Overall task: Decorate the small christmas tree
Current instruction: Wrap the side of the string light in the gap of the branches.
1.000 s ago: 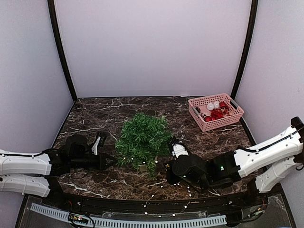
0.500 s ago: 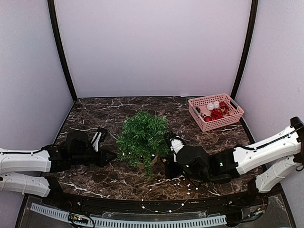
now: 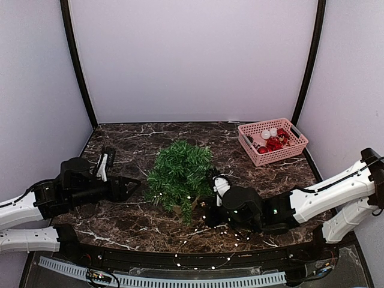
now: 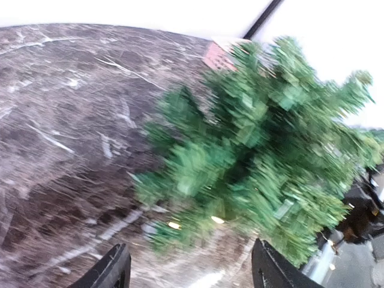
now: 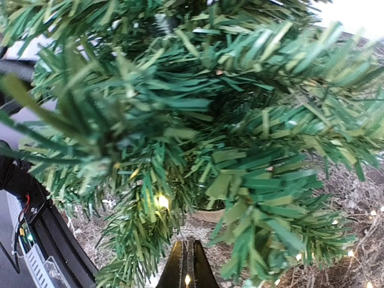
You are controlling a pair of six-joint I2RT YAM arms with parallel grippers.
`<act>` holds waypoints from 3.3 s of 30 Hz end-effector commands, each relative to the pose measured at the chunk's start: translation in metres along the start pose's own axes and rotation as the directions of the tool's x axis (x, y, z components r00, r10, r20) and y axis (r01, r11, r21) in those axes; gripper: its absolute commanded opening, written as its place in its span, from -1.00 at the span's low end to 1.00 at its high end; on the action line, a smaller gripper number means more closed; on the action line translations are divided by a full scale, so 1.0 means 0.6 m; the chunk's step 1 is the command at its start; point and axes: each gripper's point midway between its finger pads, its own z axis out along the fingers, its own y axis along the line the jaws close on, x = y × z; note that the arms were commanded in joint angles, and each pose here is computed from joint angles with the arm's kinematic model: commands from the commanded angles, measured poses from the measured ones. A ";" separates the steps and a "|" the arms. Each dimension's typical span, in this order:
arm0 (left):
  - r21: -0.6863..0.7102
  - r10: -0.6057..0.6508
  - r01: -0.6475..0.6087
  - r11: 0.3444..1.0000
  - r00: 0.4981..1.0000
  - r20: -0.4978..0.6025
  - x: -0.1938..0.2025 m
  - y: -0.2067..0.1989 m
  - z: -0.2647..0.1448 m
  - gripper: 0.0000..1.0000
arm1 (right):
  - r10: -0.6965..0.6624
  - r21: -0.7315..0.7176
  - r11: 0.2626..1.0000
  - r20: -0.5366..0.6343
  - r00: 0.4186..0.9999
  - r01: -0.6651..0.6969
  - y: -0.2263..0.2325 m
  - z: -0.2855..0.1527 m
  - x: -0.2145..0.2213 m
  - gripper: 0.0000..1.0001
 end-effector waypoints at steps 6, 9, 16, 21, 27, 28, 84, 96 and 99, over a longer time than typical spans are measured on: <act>0.192 -0.128 0.137 0.972 0.990 -0.061 0.078 -0.153 0.027 0.43 | 0.069 0.069 0.995 0.065 0.996 -0.073 -0.027 -0.006 -0.020 -1.00; 0.201 -0.107 0.125 0.972 0.989 -0.099 0.108 -0.194 0.055 0.45 | 0.068 0.077 0.994 0.069 0.995 -0.073 -0.029 -0.008 -0.021 -1.00; 0.241 -0.123 0.156 0.958 0.982 -0.145 0.132 -0.243 0.096 0.67 | 0.083 0.060 0.994 0.085 0.993 -0.088 -0.029 -0.011 -0.025 -1.00; 0.214 -0.112 0.151 0.965 0.976 -0.185 0.153 -0.247 0.118 0.75 | 0.085 0.056 0.994 0.089 0.992 -0.090 -0.029 -0.012 -0.024 -1.00; 0.107 -0.109 0.136 0.985 0.967 -0.228 0.175 -0.218 0.128 0.22 | 0.078 0.059 0.995 0.095 0.992 -0.084 -0.029 -0.013 -0.028 -1.00; 0.101 -0.111 0.137 0.985 0.967 -0.230 0.174 -0.217 0.127 -0.01 | 0.077 0.061 0.995 0.097 0.992 -0.083 -0.028 -0.014 -0.031 -1.00; -0.105 0.222 -0.232 0.967 0.970 -0.098 0.099 -0.030 0.057 -1.00 | 0.012 -0.093 0.995 -0.058 0.998 -0.017 0.005 0.052 0.070 -1.00; -0.143 0.134 -0.142 0.979 0.989 -0.063 0.062 -0.019 -0.005 0.29 | 0.006 -0.115 0.993 -0.046 0.999 -0.011 0.025 0.058 0.074 -1.00; -0.051 0.059 -0.061 0.997 0.997 -0.049 0.053 -0.061 -0.014 0.30 | 0.008 -0.117 0.993 -0.037 0.999 -0.013 0.030 0.057 0.070 -1.00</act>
